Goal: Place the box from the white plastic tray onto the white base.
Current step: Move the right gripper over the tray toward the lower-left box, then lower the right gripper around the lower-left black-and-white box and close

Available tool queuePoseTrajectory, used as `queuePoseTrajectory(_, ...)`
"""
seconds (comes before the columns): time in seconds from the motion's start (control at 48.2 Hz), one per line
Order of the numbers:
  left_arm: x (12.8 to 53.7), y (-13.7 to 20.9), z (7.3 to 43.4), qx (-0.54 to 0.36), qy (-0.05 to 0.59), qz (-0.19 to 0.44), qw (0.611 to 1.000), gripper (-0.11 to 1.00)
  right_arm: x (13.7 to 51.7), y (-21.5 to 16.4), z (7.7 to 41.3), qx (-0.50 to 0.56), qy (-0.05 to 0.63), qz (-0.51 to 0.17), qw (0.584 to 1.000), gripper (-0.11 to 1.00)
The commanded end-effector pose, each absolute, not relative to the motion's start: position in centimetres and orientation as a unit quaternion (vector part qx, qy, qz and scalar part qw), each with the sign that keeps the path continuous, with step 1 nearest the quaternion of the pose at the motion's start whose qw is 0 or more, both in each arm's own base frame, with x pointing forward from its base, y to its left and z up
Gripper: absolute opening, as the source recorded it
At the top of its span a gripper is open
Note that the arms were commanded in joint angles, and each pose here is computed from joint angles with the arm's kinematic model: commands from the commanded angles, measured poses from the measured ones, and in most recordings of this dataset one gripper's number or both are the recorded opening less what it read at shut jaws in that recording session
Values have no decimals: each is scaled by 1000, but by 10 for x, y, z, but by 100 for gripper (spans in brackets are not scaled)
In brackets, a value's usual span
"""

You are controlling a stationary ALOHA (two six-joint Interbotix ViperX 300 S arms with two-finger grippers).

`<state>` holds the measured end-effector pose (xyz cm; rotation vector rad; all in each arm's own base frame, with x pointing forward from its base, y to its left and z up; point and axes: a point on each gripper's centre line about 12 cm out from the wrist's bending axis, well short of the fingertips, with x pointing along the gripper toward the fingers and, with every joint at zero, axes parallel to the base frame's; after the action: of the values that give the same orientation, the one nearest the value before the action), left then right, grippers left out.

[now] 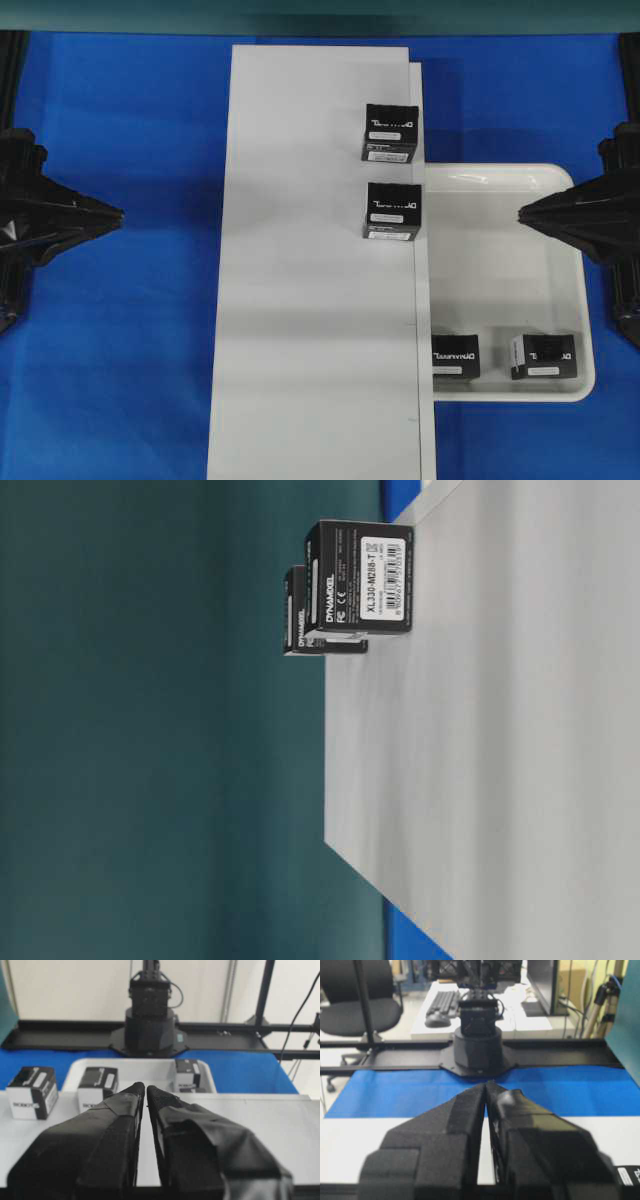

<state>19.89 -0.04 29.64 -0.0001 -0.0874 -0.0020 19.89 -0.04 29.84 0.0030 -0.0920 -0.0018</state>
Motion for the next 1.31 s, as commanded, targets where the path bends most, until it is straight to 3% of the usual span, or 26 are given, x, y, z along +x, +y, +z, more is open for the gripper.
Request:
queuePoseTrajectory(0.0,201,0,301,1,-39,-2,999,14,201,4,304,10,-51,10,999,14)
queuePoseTrajectory(0.124,202,0,309,-2,-22,-1,1000,1,204,11,303,60,32,23,997,0)
queuePoseTrajectory(0.249,203,0,315,-3,-6,0,1000,-6,204,18,311,89,122,36,988,-1)
queuePoseTrajectory(0.642,202,0,314,-4,16,0,1000,-7,200,38,304,157,330,46,930,-1)
queuePoseTrajectory(0.829,202,0,314,-4,21,0,1000,-7,224,63,282,133,436,67,887,-1)
queuePoseTrajectory(1.285,203,0,313,-5,24,1,1000,-7,275,76,217,50,633,26,772,-1)
